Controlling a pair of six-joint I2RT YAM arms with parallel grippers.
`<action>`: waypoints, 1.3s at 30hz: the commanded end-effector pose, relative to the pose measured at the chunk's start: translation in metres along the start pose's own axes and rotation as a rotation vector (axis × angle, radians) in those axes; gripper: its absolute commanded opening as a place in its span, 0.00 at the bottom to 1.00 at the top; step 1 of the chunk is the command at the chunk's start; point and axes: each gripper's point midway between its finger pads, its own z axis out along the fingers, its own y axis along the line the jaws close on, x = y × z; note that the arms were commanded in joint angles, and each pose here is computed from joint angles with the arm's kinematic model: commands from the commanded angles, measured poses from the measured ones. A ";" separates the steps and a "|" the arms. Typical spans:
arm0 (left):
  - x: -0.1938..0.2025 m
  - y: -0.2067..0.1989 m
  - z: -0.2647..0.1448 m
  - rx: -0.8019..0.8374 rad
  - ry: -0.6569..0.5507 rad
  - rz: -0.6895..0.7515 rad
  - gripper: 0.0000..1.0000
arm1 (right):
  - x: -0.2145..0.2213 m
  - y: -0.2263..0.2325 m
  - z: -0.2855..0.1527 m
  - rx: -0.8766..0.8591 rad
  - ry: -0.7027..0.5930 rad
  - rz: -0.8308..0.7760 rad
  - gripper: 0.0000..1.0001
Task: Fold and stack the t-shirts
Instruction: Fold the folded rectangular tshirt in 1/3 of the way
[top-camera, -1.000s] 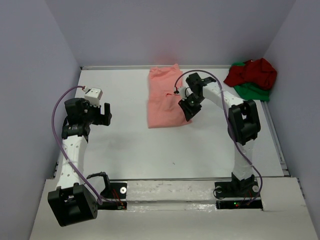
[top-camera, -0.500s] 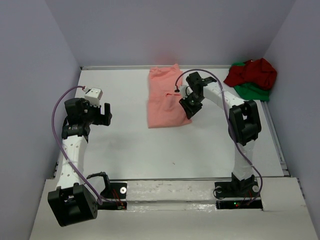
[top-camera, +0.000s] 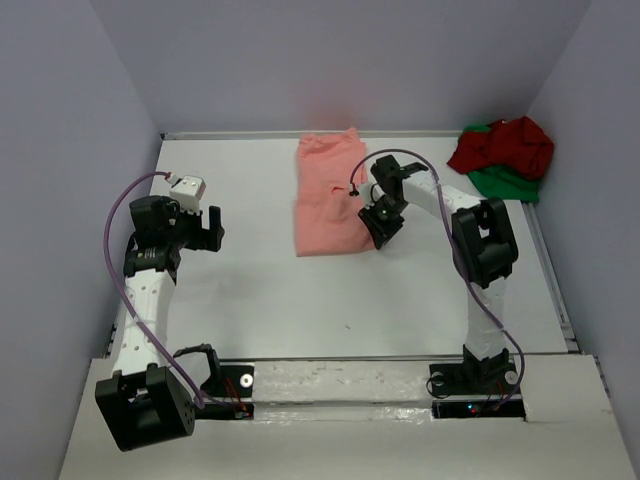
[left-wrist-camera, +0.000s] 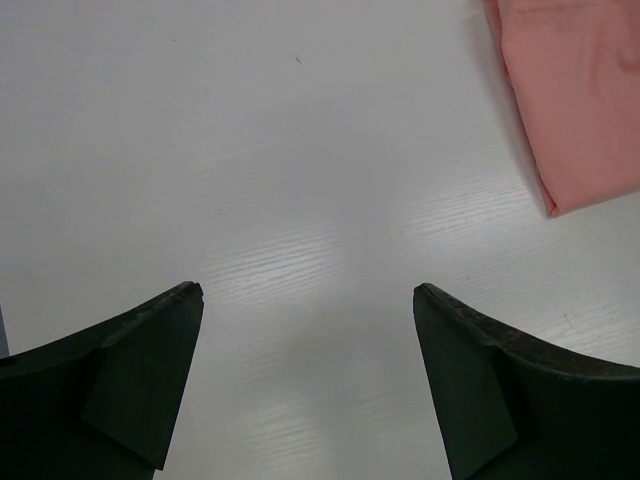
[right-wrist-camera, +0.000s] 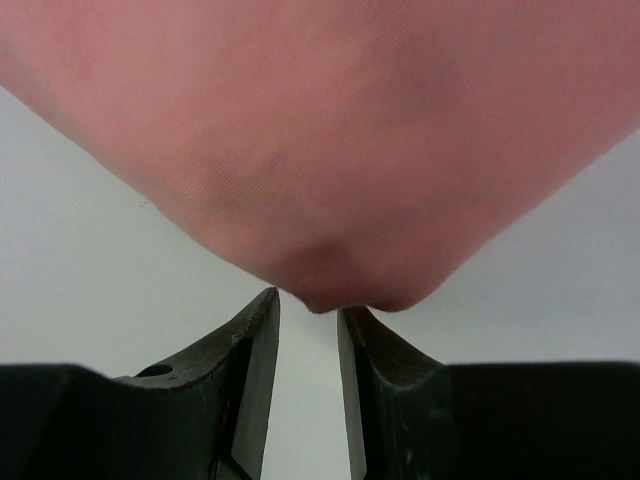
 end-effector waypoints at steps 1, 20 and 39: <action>-0.015 0.001 -0.003 -0.002 -0.050 0.012 0.96 | -0.019 -0.004 0.000 0.009 -0.053 -0.027 0.35; -0.014 0.004 0.001 -0.008 -0.035 0.008 0.95 | -0.041 -0.013 -0.005 0.040 -0.101 -0.072 0.39; -0.017 0.003 0.000 -0.004 -0.043 0.008 0.96 | -0.029 0.002 -0.030 0.026 -0.103 -0.063 0.00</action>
